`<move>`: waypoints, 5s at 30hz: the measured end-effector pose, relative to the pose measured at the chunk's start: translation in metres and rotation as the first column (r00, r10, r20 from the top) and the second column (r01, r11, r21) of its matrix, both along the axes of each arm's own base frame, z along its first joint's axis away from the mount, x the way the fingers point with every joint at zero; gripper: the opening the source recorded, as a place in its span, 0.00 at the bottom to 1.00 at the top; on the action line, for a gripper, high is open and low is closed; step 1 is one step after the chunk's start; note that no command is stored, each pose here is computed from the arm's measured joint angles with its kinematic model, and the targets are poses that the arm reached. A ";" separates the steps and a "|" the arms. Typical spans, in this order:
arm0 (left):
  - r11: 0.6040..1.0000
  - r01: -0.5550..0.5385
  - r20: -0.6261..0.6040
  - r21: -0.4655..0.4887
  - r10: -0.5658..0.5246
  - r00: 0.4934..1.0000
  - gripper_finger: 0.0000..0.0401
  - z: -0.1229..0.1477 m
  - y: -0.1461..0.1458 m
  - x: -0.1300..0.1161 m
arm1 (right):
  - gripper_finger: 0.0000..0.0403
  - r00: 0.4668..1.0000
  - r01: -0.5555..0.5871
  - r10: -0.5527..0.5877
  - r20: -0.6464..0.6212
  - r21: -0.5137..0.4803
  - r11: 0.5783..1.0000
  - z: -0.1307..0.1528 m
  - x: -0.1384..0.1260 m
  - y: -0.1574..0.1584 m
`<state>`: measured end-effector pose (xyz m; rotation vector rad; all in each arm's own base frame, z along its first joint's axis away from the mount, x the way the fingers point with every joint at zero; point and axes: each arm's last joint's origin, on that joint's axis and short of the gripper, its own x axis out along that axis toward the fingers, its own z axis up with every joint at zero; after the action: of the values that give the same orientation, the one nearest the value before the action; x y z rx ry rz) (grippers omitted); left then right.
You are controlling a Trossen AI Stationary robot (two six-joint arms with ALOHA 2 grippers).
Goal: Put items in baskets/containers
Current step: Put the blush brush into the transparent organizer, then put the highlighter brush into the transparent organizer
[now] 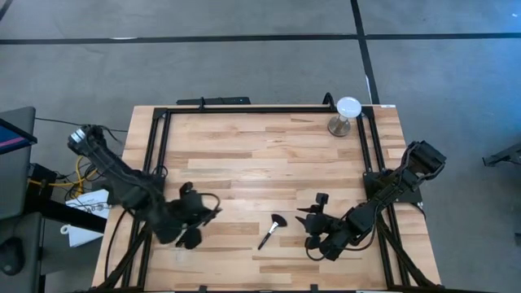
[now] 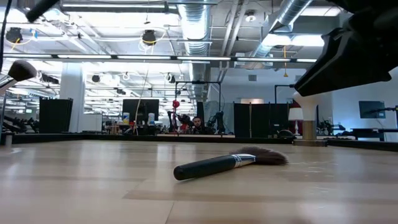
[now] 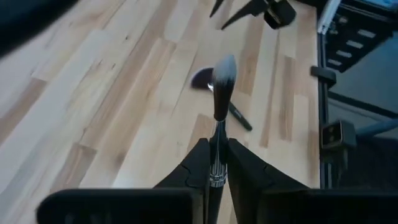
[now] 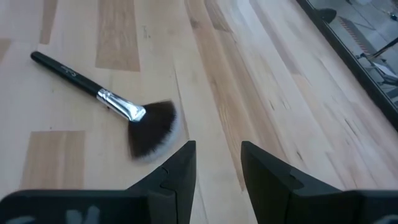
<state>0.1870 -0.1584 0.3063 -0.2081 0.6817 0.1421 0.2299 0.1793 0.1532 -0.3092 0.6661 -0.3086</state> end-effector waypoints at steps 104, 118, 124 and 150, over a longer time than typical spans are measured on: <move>0.952 0.290 -0.031 0.100 -0.289 0.957 0.35 -0.096 0.036 -0.027 | 0.29 0.960 0.068 -0.161 0.228 0.368 0.927 -0.035 0.025 0.028; 0.962 0.260 -0.296 0.079 -0.226 0.928 0.26 -0.083 0.053 -0.030 | 0.29 0.961 0.068 -0.160 0.227 0.366 0.928 -0.035 0.025 0.028; 0.956 0.293 -0.262 0.022 -0.278 0.924 0.23 -0.063 0.046 -0.028 | 0.29 0.961 0.066 -0.158 0.227 0.365 0.928 -0.035 0.025 0.028; 0.953 0.272 0.031 0.133 -0.278 0.960 0.42 -0.092 0.019 0.068 | 0.29 0.962 0.068 -0.158 0.224 0.364 0.929 -0.035 0.024 0.028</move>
<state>0.2553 -0.1389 0.2144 0.0079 0.6429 -0.0870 0.2542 0.2071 0.1180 0.1140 0.4789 -0.3255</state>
